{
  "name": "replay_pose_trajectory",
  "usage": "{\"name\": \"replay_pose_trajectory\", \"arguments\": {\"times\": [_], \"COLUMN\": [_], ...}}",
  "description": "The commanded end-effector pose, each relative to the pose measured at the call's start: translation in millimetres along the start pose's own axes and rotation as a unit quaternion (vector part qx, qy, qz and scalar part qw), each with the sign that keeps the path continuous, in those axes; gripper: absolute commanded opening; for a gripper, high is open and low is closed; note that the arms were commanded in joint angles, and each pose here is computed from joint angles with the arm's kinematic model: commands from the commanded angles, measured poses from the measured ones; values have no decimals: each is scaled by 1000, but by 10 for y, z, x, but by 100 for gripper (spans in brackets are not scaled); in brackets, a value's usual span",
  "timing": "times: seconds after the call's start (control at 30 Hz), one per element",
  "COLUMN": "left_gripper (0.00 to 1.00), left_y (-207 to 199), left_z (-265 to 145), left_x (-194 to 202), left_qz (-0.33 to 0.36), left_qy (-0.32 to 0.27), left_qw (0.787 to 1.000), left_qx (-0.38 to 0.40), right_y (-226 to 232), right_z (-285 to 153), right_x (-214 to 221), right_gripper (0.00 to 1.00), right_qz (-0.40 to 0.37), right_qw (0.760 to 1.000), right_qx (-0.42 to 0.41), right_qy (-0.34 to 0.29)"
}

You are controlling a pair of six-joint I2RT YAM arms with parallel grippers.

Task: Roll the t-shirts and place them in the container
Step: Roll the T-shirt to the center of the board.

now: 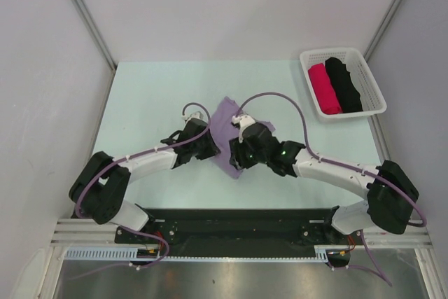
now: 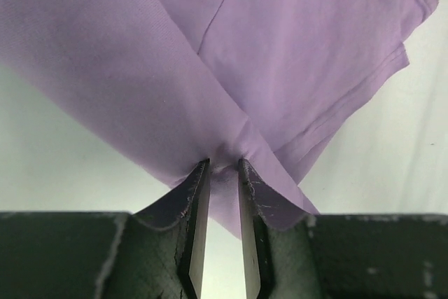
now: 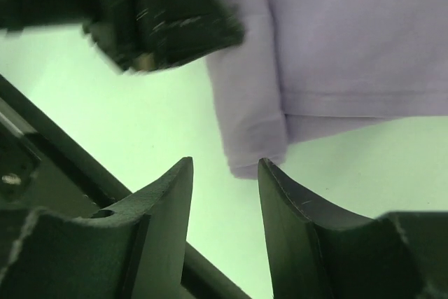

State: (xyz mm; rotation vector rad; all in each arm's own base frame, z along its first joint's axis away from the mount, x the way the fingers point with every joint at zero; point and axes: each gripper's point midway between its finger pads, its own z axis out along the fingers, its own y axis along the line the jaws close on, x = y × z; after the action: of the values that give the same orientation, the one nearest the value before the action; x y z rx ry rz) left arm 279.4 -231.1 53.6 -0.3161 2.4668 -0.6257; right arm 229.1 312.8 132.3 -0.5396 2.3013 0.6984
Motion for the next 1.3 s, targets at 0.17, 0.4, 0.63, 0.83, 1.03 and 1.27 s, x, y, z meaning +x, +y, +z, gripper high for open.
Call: {"name": "replay_pose_trajectory", "arguments": {"times": [0.17, 0.4, 0.63, 0.83, 1.03, 1.27], "left_gripper": [27, 27, 27, 32, 46, 48], "left_y": [-291, -326, -321, -335, -337, -272], "left_z": [190, 307, 332, 202, -159, -451], "left_x": [-148, -124, -137, -335, -690, -763], "left_qz": [15, 14, 16, 7, -4, 21], "left_qy": [17, 35, 39, 26, -14, -40], "left_qw": [1000, 999, 999, 999, 998, 998], "left_qx": [9, 8, 8, 29, 55, 51], "right_y": [72, 31, -125, -250, -229, -317], "right_z": [153, 437, 582, 619, 599, 589], "right_x": [39, 277, 373, 335, 246, 254], "right_gripper": [54, 63, 65, 43, 29, 25], "right_qz": [-210, -265, -292, -275, -222, -118], "right_qw": [970, 952, 937, 943, 970, 991], "right_qx": [118, 152, 190, 189, 96, -19], "right_qy": [-41, -20, -9, -1, 20, 64]}}
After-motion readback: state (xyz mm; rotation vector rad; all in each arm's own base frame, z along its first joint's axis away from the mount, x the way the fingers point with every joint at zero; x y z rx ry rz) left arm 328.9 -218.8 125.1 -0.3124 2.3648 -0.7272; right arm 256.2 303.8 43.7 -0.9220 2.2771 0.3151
